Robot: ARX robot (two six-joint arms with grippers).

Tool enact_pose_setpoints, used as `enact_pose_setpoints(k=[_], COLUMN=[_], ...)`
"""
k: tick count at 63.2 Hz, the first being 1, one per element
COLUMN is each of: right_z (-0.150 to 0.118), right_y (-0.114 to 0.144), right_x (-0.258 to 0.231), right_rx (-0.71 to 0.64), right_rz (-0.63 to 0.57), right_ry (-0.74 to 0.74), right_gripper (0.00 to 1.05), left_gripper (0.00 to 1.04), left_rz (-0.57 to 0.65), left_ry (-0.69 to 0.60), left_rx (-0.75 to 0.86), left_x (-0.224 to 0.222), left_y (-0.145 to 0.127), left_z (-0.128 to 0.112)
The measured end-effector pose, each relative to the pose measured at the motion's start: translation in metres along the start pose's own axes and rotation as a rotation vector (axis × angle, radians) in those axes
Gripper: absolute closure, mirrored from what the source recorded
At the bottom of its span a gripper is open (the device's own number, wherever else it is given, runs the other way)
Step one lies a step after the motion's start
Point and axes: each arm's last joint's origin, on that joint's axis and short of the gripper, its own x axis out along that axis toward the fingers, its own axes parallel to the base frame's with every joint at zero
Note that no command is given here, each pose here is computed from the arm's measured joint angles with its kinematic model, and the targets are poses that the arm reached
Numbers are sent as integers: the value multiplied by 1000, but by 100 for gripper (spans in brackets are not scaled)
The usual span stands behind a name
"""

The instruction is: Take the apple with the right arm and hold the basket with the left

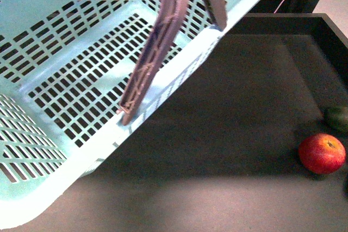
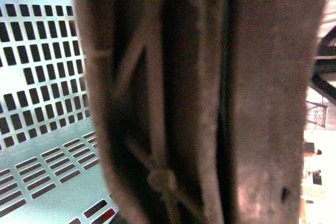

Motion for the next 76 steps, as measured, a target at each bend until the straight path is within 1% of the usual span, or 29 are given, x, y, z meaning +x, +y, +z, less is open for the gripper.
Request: enact_pose_setpoints(k=[11,25,67,68,70,71,72,76], right_z=[0,0,0,0,-1,-2,-2,-5], right_y=[0,0,0,0,0,0,-1,-4], right_x=[0,0,0,0,0,1,1,4], right_rx=[0,0,0,7,52,74,107,173], right_rz=[0,0,0,1,20,18,12,-10], right_ry=[0,0,1,8,112,146,211,334], right_gripper=[9,9,9,9,9,9,9,9], left_gripper=[90,90,90,90,90,90,90,90], left_rz=[-28,-51,-53,-53,-53,-53,-53,-52], left_ry=[102,150,150,151,151,151,151,148], left_rx=[78,125,143,143,143,143,143,144], left_x=[3,1,0,0,0,0,0,0], left_y=[-17,-24,-25,-25,-25,-25,-25,-25], left_z=[-35,-53,-55,-55,-55,-55,-55,-55])
